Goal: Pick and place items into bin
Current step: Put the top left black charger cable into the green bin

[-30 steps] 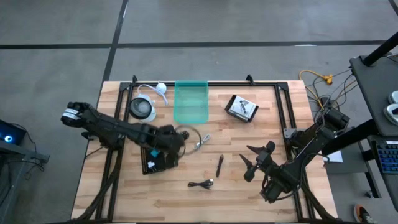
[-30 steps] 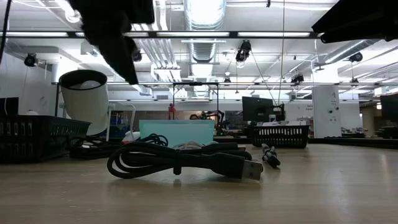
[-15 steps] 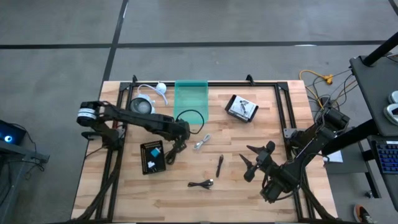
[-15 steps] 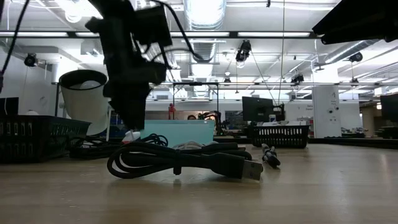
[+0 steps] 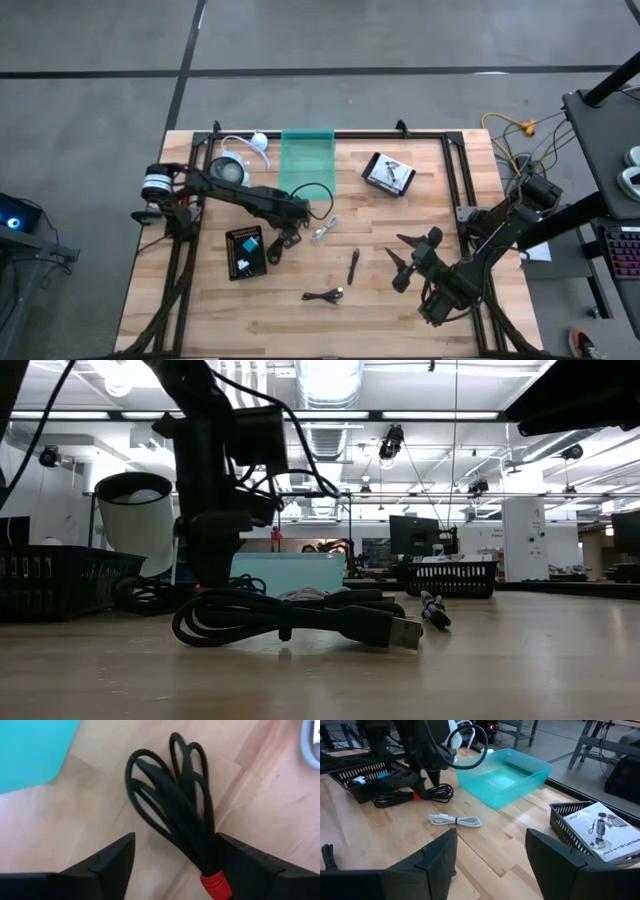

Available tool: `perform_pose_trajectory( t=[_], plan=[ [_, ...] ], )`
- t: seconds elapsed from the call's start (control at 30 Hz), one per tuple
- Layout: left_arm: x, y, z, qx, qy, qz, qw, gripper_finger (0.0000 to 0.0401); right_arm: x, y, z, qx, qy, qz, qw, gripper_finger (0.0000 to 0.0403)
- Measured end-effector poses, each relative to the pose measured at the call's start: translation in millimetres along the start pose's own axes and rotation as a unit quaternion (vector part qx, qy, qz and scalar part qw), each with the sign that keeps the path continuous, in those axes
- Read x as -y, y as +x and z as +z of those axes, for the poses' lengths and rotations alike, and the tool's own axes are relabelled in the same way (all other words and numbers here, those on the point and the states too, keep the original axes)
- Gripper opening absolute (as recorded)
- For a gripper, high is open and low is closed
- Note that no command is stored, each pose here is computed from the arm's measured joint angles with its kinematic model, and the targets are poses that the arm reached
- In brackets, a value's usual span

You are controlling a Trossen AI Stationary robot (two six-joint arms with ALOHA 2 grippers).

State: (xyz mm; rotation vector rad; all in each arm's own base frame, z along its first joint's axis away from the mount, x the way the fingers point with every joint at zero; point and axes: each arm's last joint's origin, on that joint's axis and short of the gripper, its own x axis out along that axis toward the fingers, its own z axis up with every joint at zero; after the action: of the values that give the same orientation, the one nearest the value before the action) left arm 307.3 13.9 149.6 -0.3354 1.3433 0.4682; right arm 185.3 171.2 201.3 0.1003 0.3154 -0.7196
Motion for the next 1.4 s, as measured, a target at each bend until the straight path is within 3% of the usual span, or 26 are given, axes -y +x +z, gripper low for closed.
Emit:
perform_pose_trajectory(
  t=[0.43, 0.83, 1.0, 1.17, 1.4],
  plan=[
    [0.6, -20.7, 3.4, 0.018, 0.041, -0.038, 0.998, 0.0025, -0.1, 0.0, -0.1, -0.001, 0.001, 0.000, 1.000, 0.0219],
    [0.3, -59.6, 6.9, 0.069, 0.100, -0.107, 0.987, 0.0007, -0.1, 0.0, -0.1, -0.001, 0.001, 0.000, 1.000, 0.0219],
    [0.3, -92.2, 15.7, 0.149, 0.194, -0.119, 0.962, 0.0007, -0.2, -0.1, -0.1, -0.001, 0.001, 0.001, 1.000, 0.0219],
    [2.0, -120.4, 27.2, 0.241, 0.295, -0.109, 0.918, 0.0007, -0.3, 0.0, -0.3, -0.004, 0.003, 0.001, 1.000, 0.0219],
    [-1.1, -132.4, 39.2, 0.280, 0.444, 0.013, 0.851, 0.0007, -0.3, 0.0, -0.4, -0.007, 0.004, 0.001, 1.000, 0.0219]
  ],
)
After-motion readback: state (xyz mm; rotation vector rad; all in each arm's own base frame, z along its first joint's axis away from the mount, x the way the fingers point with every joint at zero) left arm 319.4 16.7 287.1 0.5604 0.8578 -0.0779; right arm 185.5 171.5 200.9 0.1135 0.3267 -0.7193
